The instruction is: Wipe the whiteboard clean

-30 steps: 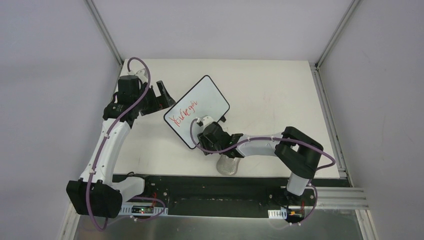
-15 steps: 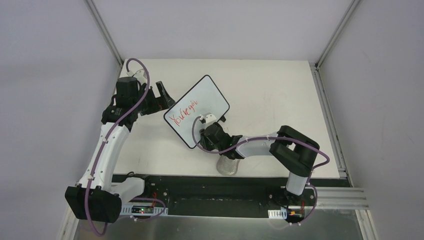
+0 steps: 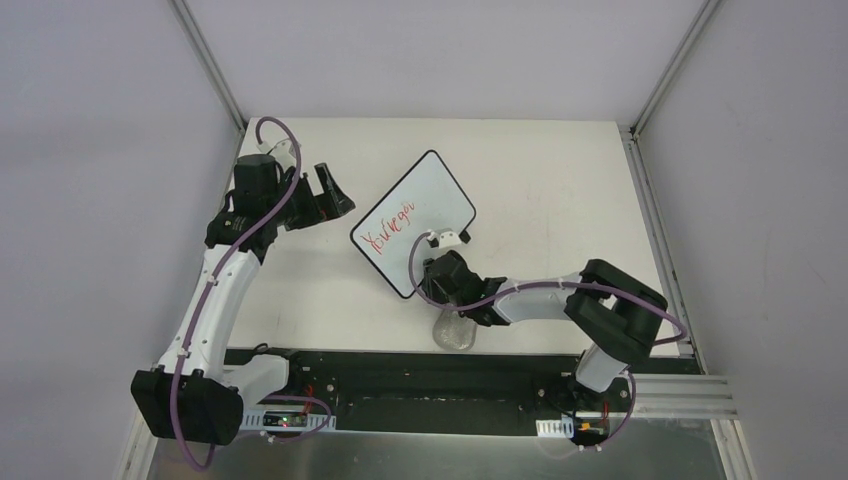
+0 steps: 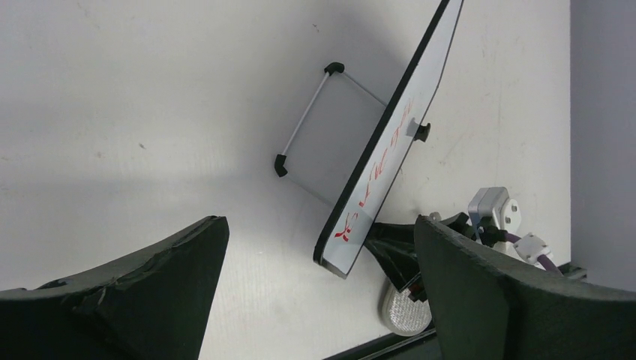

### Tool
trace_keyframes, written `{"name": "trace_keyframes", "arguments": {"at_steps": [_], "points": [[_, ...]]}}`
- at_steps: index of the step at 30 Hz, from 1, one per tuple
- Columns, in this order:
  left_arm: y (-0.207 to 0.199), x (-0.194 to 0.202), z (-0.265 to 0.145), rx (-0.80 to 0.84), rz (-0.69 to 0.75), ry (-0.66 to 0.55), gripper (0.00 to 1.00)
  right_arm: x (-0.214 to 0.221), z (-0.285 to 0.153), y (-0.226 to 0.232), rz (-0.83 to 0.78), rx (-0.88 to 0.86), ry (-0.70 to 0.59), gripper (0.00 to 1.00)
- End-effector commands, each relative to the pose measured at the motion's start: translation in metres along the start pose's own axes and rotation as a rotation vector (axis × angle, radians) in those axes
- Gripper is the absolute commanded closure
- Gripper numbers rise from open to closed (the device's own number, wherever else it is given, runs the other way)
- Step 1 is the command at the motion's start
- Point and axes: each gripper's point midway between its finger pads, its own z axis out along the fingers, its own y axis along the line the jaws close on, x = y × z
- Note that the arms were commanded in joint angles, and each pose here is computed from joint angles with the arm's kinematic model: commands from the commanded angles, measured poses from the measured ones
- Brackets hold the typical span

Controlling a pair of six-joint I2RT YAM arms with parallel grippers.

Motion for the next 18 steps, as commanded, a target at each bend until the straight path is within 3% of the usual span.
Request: {"name": "trace_keyframes", "arguments": {"at_steps": [1, 3, 8, 14, 18], "points": [[-0.024, -0.003, 0.008, 0.127, -0.018, 0.005, 0.02, 0.036, -0.025, -0.057, 0.027, 0.217, 0.121, 0.69], [-0.030, -0.003, 0.016, 0.166, -0.053, 0.034, 0.02, 0.033, -0.035, -0.061, 0.055, 0.233, 0.113, 0.65], [-0.061, -0.023, 0.031, 0.283, -0.175, 0.080, 0.04, 0.023, -0.057, -0.040, 0.136, 0.113, 0.108, 0.39], [-0.083, -0.034, 0.059, 0.325, -0.203, 0.156, 0.07, 0.002, -0.071, -0.004, 0.371, -0.011, 0.095, 0.37], [-0.075, -0.023, 0.077, 0.291, -0.150, 0.219, 0.17, -0.015, -0.078, 0.012, 0.481, -0.070, 0.069, 0.36]]}}
